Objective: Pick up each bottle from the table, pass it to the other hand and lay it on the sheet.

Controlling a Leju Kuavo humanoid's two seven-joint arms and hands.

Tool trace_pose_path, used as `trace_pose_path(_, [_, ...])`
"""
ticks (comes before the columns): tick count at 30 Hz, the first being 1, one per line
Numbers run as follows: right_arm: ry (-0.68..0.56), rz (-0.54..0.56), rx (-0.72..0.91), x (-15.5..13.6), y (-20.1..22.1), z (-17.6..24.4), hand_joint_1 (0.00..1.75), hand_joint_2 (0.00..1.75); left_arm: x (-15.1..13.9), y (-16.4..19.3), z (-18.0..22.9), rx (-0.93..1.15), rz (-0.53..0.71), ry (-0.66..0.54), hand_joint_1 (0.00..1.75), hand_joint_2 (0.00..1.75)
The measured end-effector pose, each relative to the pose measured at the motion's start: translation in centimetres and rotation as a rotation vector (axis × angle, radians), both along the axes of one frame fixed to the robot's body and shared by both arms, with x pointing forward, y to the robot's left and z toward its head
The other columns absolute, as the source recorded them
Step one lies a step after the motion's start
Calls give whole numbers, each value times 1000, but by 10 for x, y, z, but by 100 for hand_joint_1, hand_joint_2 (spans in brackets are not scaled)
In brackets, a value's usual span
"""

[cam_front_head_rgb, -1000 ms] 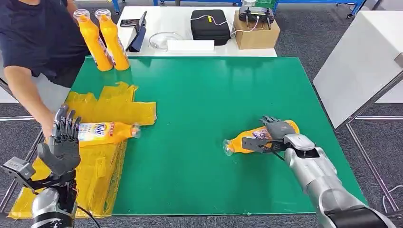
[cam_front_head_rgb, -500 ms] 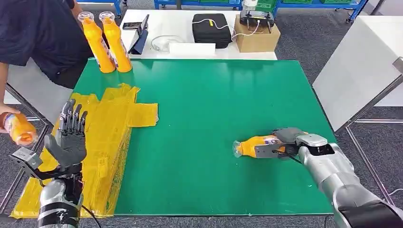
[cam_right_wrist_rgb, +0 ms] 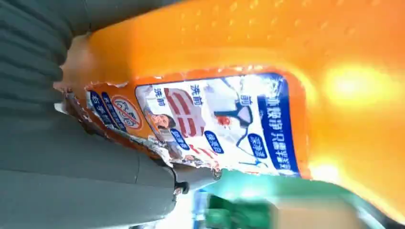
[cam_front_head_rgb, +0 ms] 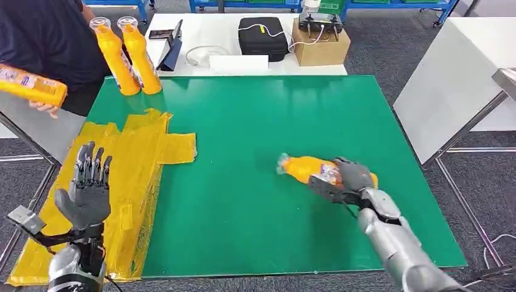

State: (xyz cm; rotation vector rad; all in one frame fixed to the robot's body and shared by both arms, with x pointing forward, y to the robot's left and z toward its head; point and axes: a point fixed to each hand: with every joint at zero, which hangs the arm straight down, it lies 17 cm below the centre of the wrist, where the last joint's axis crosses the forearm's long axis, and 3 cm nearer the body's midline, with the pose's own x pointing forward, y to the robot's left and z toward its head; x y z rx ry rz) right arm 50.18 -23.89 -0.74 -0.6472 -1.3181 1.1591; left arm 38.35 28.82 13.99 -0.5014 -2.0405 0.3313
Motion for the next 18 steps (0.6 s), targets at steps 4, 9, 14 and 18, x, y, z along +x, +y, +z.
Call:
trace_pose_path(4, [-140, 64, 300, -23, 81, 63, 175, 175, -24, -23, 0, -85, -40, -14, 0, 175])
trace_pose_path(9, [-220, 107, 396, -38, 112, 103, 175, 175, -32, -42, 6, -98, -49, -22, 0, 175])
trace_pose_path(14, [-250, 125, 428, -45, 123, 119, 175, 175, -33, -49, 10, -107, -53, -30, 0, 175])
trace_pose_path(18, [-310, 302, 504, -105, 221, 155, 175, 175, -37, -96, 39, -72, -82, -67, 0, 175])
